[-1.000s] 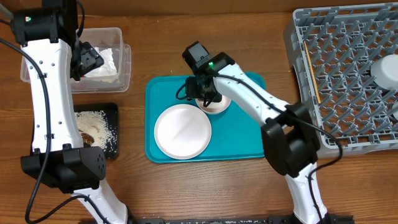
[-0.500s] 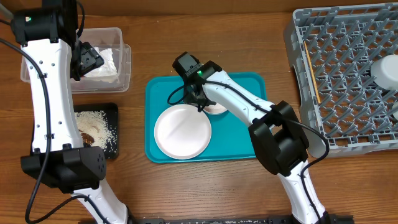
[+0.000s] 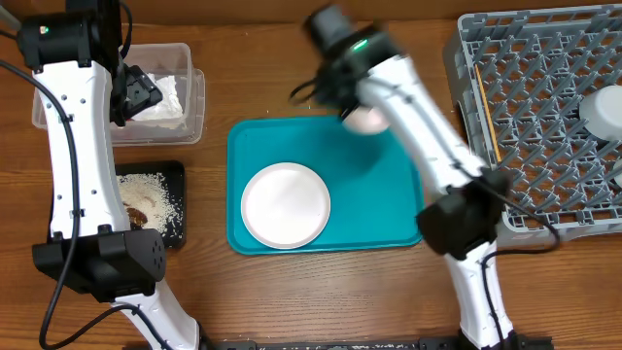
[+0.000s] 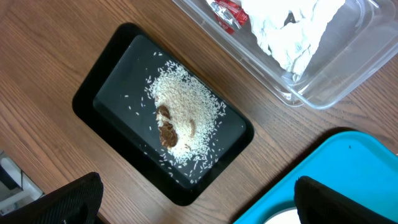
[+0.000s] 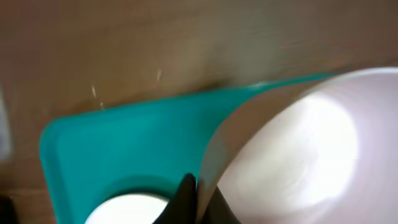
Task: Sort waste into correct bins and load items into the dishwasher
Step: 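Carry the pink bowl to the rack and set it down, release, then return the right gripper to the white plate and grip its rim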
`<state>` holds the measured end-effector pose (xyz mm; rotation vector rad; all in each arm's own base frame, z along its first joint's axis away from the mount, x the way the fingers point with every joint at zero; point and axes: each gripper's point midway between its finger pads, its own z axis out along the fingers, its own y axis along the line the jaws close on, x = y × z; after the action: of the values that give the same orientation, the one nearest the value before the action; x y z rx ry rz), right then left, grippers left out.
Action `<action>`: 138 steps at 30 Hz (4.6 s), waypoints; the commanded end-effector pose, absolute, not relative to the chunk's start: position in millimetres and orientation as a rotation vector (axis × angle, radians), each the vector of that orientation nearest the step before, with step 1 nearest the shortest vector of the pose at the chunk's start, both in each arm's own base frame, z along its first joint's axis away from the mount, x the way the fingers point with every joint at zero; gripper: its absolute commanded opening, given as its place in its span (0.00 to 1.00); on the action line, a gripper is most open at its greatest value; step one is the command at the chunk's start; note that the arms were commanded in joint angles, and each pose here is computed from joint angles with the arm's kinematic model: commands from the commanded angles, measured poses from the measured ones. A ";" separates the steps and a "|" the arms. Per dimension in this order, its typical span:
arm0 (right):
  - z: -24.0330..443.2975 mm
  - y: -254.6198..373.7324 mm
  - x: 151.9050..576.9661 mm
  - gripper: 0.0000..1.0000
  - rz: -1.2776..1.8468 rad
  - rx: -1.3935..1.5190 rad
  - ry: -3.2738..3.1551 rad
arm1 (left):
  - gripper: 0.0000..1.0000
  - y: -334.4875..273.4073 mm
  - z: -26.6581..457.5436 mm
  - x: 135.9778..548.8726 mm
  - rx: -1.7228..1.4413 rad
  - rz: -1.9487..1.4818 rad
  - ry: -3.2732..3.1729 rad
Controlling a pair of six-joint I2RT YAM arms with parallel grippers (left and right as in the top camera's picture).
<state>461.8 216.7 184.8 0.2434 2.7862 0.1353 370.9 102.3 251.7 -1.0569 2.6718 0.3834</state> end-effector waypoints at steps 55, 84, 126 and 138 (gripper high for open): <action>141.8 -253.1 596.1 0.29 0.954 0.555 1.787 | 1.00 99.5 262.9 370.4 -1.029 0.369 2.649; 252.7 -274.8 566.7 0.34 0.519 0.784 1.785 | 1.00 99.5 262.8 370.3 -1.029 0.368 2.650; 230.5 -283.3 552.1 0.90 -0.271 0.929 1.893 | 1.00 99.6 262.8 370.3 -1.029 0.368 2.650; 394.7 -66.3 458.5 1.00 0.780 0.364 2.007 | 1.00 99.5 262.8 370.3 -1.029 0.368 2.650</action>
<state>479.4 -155.1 361.5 0.6492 1.9875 0.2926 370.9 102.3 251.7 -1.0574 2.6714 0.3839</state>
